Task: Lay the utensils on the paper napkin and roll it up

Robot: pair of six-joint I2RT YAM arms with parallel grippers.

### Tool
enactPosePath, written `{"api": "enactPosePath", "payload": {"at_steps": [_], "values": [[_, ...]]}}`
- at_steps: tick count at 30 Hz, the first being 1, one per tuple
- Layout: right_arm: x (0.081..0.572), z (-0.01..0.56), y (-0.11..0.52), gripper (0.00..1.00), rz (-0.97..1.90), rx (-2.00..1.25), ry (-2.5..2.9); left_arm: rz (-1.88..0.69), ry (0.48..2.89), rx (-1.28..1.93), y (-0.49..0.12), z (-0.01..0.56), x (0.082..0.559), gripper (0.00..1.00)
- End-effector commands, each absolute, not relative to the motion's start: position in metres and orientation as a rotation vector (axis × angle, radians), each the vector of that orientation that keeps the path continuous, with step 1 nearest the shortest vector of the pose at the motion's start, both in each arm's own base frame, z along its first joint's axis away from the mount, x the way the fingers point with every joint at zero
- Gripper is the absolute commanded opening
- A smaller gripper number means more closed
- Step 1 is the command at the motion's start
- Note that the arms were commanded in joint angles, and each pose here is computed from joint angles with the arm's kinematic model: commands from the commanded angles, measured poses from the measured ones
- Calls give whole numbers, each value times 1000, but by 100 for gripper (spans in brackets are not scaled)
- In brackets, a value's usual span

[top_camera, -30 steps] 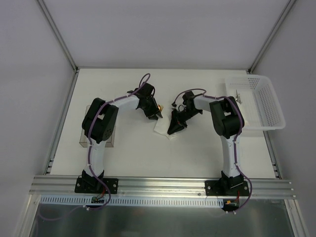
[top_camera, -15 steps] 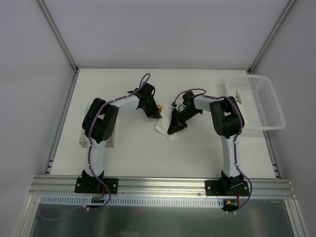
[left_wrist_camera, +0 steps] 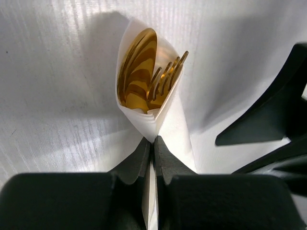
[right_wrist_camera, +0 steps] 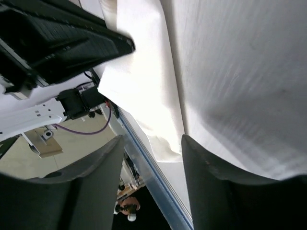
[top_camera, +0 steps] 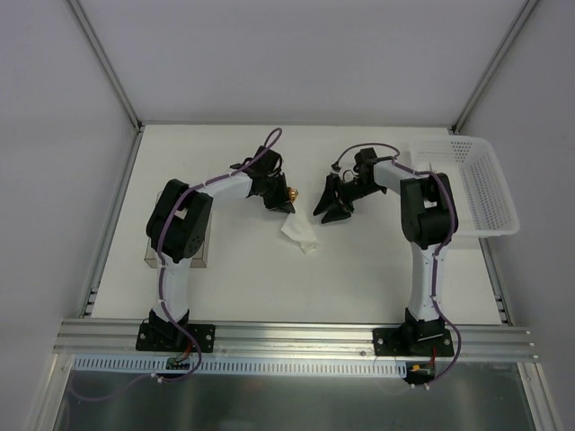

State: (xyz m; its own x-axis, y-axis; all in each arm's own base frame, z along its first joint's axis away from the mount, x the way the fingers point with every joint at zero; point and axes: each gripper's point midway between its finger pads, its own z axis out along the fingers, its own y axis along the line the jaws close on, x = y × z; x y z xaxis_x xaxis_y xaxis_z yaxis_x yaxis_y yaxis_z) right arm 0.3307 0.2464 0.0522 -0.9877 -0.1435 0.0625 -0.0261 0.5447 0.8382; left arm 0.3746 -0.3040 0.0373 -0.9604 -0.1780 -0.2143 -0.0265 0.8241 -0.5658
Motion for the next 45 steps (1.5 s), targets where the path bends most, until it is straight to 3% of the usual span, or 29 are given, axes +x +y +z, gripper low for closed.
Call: {"api": "enactPosePath", "payload": {"at_steps": [1,6,18,30,45], "values": [[349,103,246,58,-1586,301,-2715,-949,2617,30,-315,83,377,0],[352,104,244,66,-1586,343,-2741,-1028,2573,87,-322,101,373,0],[362,123,254,72,-1812,470,-2750,-1325,2440,146,-336,147,366,0],[345,174,262,71,-2076,673,-2625,-1552,2307,220,-346,183,354,0],[323,177,263,69,-2064,639,-2595,-1690,2194,245,-354,216,358,0]]}}
